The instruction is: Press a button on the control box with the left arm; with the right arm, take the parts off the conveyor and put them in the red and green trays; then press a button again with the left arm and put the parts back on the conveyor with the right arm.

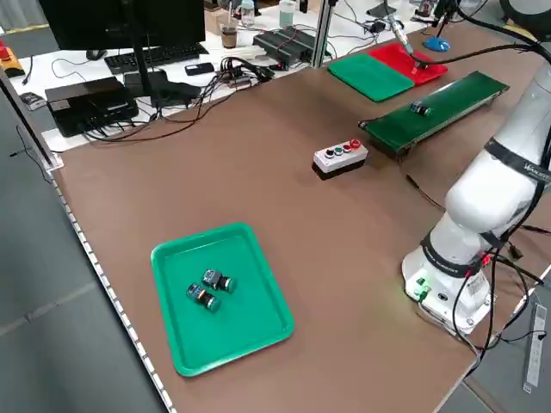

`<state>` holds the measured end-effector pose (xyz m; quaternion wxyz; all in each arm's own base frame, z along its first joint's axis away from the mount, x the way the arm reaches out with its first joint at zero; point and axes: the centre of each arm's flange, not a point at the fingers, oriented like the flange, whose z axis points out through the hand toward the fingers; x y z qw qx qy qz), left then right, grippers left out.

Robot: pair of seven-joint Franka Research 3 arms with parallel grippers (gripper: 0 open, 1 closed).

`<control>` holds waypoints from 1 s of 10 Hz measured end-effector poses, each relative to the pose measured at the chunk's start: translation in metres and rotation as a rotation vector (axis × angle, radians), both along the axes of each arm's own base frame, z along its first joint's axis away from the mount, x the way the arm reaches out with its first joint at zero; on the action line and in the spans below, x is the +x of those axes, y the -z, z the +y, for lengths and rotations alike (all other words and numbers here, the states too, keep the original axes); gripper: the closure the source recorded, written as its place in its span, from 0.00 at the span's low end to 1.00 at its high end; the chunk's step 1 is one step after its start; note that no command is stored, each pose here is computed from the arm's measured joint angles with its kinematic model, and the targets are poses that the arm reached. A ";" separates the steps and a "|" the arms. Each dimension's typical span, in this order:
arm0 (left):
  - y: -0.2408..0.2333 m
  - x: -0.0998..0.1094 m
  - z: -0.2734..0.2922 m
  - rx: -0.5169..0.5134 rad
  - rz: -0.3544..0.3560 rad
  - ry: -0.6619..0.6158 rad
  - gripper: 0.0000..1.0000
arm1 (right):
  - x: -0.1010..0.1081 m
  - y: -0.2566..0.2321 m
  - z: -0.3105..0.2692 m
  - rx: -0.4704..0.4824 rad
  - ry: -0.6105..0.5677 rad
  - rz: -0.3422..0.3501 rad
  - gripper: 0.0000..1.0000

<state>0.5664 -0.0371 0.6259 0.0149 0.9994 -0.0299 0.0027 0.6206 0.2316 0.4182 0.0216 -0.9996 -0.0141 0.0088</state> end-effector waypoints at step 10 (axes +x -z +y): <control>0.000 0.000 0.001 0.000 0.000 -0.001 0.00 | -0.131 0.047 0.212 0.039 0.176 -0.025 0.00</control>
